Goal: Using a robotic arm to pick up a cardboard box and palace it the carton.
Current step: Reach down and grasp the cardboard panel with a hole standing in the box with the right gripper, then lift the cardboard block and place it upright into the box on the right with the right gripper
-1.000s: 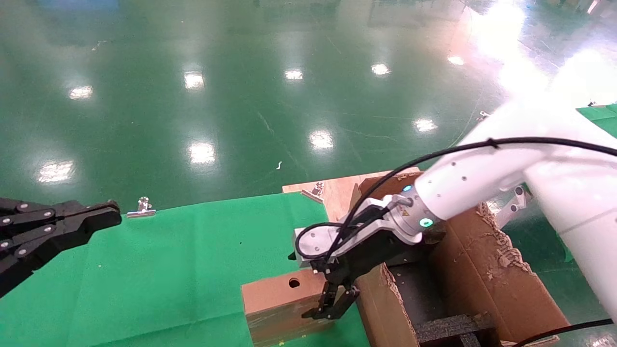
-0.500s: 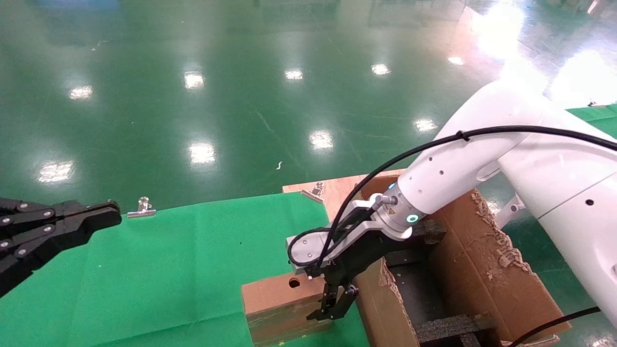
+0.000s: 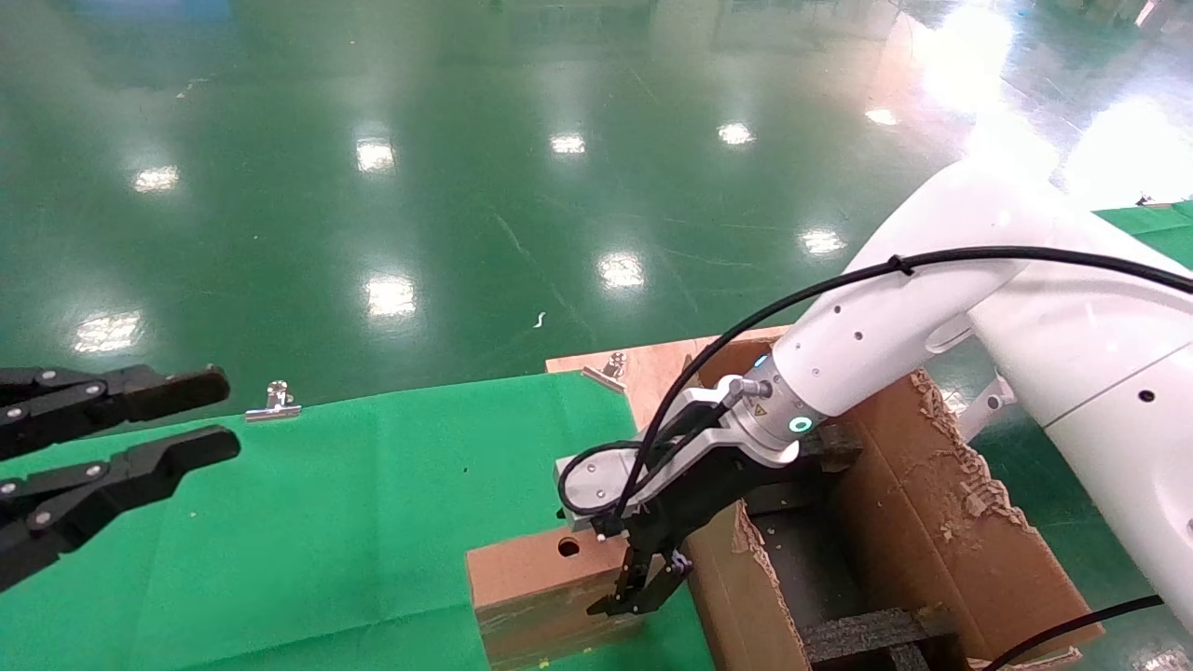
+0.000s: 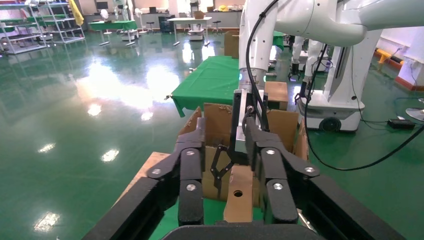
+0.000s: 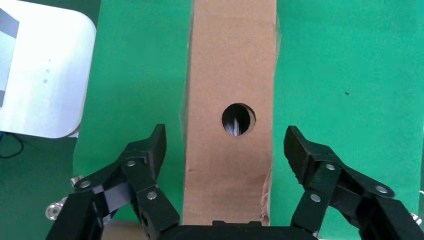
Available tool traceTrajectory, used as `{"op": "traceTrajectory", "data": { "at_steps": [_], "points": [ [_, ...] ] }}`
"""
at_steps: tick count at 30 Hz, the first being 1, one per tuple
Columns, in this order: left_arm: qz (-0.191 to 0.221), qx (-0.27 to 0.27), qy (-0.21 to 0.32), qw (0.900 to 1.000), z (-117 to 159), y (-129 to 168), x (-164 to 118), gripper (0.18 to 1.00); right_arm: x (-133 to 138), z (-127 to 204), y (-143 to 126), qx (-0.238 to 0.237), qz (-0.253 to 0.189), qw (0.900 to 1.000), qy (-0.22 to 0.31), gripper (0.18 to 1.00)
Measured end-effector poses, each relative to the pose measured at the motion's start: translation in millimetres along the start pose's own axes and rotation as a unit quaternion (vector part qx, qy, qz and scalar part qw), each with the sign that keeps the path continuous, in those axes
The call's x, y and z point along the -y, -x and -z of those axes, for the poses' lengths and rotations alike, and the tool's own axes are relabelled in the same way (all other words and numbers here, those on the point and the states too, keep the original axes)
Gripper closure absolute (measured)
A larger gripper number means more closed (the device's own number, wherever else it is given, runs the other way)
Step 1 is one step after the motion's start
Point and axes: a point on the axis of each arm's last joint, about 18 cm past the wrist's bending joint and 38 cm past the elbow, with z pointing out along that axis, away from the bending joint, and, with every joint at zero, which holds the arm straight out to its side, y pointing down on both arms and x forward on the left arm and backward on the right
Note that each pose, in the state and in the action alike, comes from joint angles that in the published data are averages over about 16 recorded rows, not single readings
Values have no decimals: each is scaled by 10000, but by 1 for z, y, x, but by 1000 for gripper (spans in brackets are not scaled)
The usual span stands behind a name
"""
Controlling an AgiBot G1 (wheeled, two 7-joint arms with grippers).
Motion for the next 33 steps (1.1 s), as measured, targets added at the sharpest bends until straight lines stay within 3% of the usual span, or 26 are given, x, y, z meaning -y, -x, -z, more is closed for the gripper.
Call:
{"op": "traceTrajectory", "data": {
  "at_steps": [11,23,33],
  "points": [
    [0,0,0,10000,0,0,0,643,0,0,1,-4,-5,10000,-13,449],
    [0,0,0,10000,0,0,0,376,1,3,-2,-70,-37,9999,-64,721],
    [0,0,0,10000,0,0,0,238,6,49,-21,-538,-176,9980,-280,831]
  ]
}}
